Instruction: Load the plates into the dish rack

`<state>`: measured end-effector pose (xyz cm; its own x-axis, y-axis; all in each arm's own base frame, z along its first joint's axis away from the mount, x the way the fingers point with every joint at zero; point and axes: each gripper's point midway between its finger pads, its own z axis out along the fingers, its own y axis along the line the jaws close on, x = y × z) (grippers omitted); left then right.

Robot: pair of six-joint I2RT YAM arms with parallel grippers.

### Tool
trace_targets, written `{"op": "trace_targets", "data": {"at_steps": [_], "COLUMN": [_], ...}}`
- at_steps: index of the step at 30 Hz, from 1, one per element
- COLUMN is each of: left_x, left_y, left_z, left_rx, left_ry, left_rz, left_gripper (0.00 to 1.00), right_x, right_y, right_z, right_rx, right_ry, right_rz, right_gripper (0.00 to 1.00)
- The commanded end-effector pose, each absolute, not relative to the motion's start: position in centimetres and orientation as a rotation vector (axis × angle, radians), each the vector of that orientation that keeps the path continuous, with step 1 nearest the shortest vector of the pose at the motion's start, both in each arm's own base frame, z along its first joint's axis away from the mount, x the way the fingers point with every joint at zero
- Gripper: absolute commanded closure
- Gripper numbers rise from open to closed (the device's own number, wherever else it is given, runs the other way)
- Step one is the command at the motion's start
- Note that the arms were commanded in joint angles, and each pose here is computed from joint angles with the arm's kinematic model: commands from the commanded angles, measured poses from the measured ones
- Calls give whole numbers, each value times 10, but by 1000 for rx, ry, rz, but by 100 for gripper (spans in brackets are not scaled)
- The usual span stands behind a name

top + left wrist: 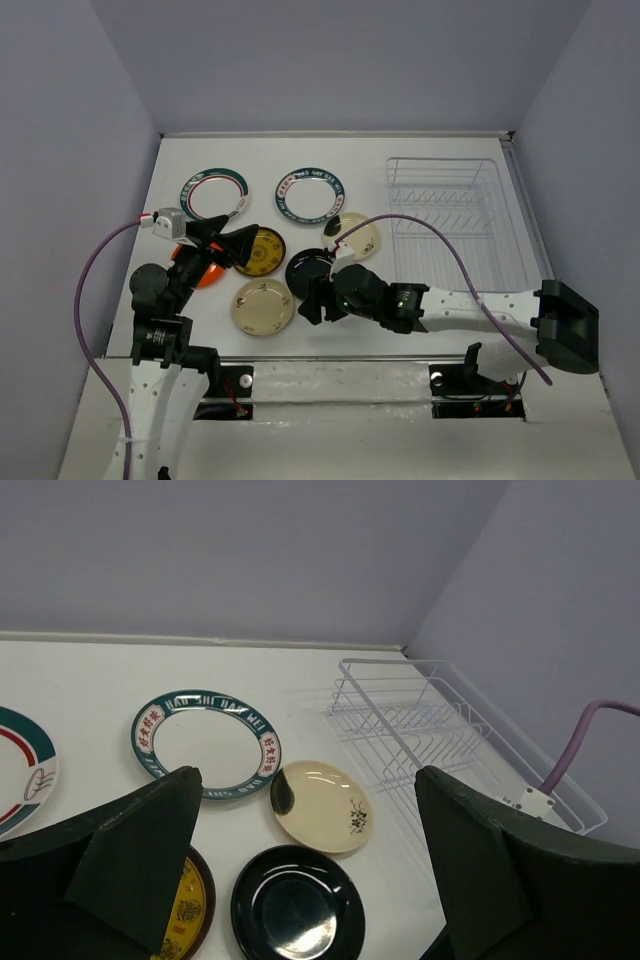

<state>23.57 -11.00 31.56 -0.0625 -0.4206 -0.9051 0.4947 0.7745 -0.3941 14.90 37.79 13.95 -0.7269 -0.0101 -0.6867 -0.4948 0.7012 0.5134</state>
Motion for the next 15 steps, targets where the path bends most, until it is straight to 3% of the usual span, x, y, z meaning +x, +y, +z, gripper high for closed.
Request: {"op": "trace_targets", "data": {"at_steps": [1,15], "left_x": [223,220], "left_y": [-113,-115], "left_z": [345,344], "left_rx": [124,133], "left_ry": [1370,1372], "left_rz": [-748,-753], "left_gripper": [1,1], "right_x": [163,153], "right_y": [379,385], "right_z": [146,89], "right_rx": [-172,0], "right_ry": [2179,2278], "right_rz": [987,1087], "right_gripper": [32,35]}}
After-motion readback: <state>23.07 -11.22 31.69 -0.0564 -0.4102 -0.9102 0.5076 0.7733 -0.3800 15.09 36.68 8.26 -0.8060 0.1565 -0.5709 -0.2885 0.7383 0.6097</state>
